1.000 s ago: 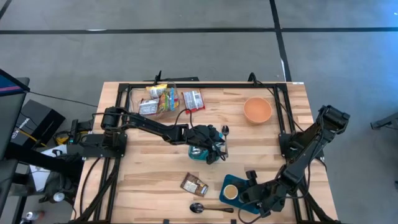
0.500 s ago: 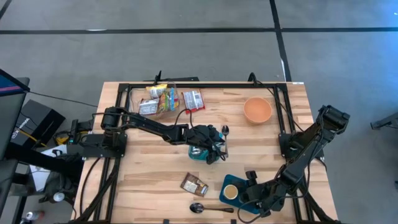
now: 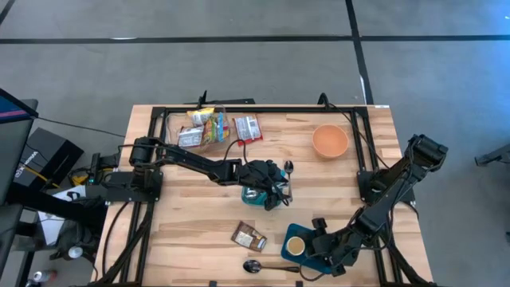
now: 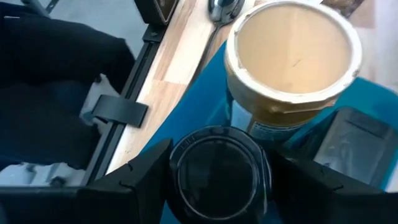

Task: Pick & Place Food Item
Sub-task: Put the green seasoning bottle into the blue bin, then put the top black tablespoon into the green bin

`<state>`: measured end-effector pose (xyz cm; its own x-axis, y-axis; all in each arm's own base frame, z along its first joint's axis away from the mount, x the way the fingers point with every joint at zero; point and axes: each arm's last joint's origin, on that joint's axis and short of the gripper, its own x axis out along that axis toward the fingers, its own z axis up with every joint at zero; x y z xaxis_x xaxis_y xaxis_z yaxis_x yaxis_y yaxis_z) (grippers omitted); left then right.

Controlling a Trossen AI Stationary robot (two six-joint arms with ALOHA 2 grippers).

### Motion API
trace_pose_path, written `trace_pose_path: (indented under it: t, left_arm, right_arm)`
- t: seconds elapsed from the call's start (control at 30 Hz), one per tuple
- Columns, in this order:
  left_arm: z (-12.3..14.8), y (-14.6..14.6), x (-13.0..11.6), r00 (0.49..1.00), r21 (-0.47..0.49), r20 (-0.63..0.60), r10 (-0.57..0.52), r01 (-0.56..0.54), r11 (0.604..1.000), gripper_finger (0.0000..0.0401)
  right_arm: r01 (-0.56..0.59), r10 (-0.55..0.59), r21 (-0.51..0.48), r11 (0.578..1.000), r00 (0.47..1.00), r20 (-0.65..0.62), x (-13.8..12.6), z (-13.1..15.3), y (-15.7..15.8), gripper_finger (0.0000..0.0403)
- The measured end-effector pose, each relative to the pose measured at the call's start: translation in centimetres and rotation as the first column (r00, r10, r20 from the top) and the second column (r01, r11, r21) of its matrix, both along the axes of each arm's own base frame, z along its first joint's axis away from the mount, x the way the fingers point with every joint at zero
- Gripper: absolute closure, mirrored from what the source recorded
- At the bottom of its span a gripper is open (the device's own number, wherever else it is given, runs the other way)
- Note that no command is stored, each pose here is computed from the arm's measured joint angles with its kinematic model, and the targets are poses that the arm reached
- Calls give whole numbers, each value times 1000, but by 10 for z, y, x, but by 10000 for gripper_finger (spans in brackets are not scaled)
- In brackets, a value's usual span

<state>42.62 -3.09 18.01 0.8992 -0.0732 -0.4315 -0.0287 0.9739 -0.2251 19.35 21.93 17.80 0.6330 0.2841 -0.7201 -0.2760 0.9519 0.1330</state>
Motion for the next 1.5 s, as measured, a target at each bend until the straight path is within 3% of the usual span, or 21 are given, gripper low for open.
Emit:
trace_pose_path:
  t: [1.03,1.5]
  left_arm:
    - [0,0,0,1000,0,0,0,0,1000,99]
    - [0,0,0,1000,0,0,0,0,1000,99]
  right_arm:
    - [9,-8,48,999,1000,-23,1,12,-10,168]
    - [-12,5,115,993,998,58,-7,41,-18,168]
